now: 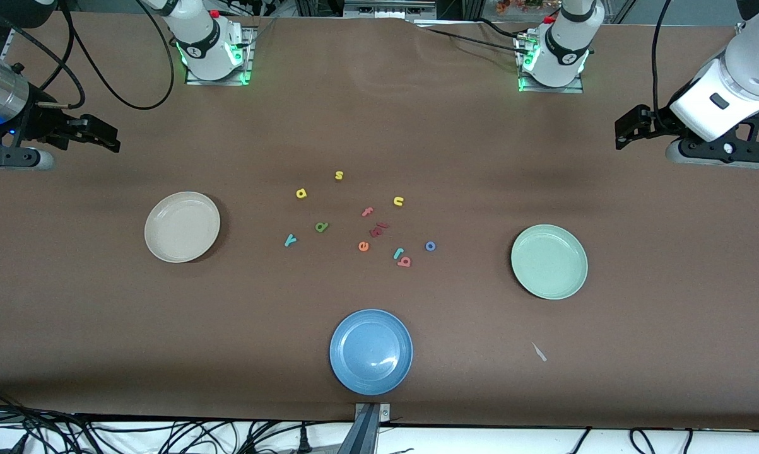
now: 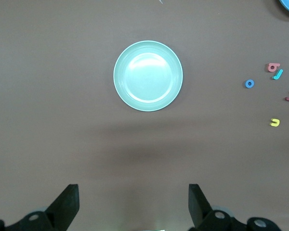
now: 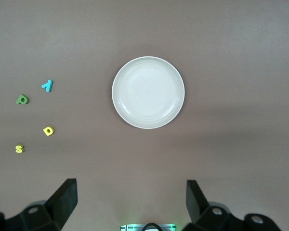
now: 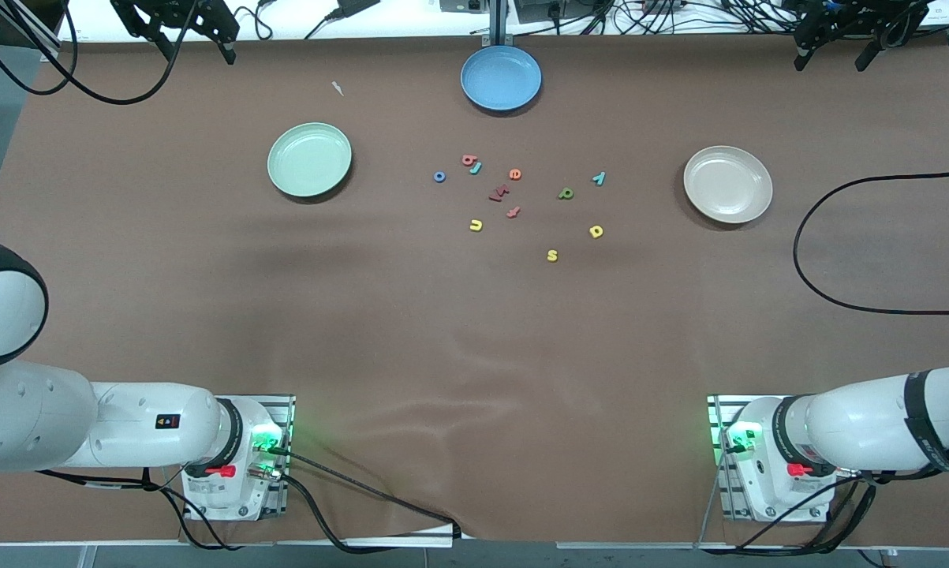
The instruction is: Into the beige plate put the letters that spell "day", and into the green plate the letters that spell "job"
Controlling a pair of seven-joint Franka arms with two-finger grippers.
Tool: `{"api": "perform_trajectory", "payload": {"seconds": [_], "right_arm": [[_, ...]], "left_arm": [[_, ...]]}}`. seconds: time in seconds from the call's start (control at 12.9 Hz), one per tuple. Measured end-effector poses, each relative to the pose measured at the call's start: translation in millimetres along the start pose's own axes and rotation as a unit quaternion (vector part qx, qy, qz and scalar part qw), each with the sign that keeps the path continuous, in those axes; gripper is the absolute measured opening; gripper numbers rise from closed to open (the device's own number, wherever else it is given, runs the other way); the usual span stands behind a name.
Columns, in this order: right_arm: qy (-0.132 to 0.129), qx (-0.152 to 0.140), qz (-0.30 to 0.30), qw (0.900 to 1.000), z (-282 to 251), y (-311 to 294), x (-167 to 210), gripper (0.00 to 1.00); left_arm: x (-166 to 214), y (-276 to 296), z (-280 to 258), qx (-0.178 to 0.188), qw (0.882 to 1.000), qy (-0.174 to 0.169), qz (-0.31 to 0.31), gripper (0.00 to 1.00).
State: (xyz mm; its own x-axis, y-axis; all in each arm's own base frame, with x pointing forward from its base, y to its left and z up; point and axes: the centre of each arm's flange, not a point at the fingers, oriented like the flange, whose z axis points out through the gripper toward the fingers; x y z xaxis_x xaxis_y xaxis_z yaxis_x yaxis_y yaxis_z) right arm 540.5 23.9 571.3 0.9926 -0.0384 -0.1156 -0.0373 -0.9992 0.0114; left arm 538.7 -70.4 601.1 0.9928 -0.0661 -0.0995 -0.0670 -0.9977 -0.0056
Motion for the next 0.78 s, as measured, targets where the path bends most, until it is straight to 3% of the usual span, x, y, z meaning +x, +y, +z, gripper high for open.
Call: {"api": "perform_trajectory", "payload": {"seconds": [0.62,0.78], "right_arm": [[0.000,0.000,0.000,1.000,1.4,-0.5,1.2,1.00],[-0.001,-0.001,-0.005,1.000,2.5,-5.6,1.4,1.00]], "left_arm": [[36.7,46.8,27.7,-0.006,0.999,-0.014,0.035,1.00],[51.5,63.3,41.8,-0.009,1.000,-0.018,0.020,1.00]]}}
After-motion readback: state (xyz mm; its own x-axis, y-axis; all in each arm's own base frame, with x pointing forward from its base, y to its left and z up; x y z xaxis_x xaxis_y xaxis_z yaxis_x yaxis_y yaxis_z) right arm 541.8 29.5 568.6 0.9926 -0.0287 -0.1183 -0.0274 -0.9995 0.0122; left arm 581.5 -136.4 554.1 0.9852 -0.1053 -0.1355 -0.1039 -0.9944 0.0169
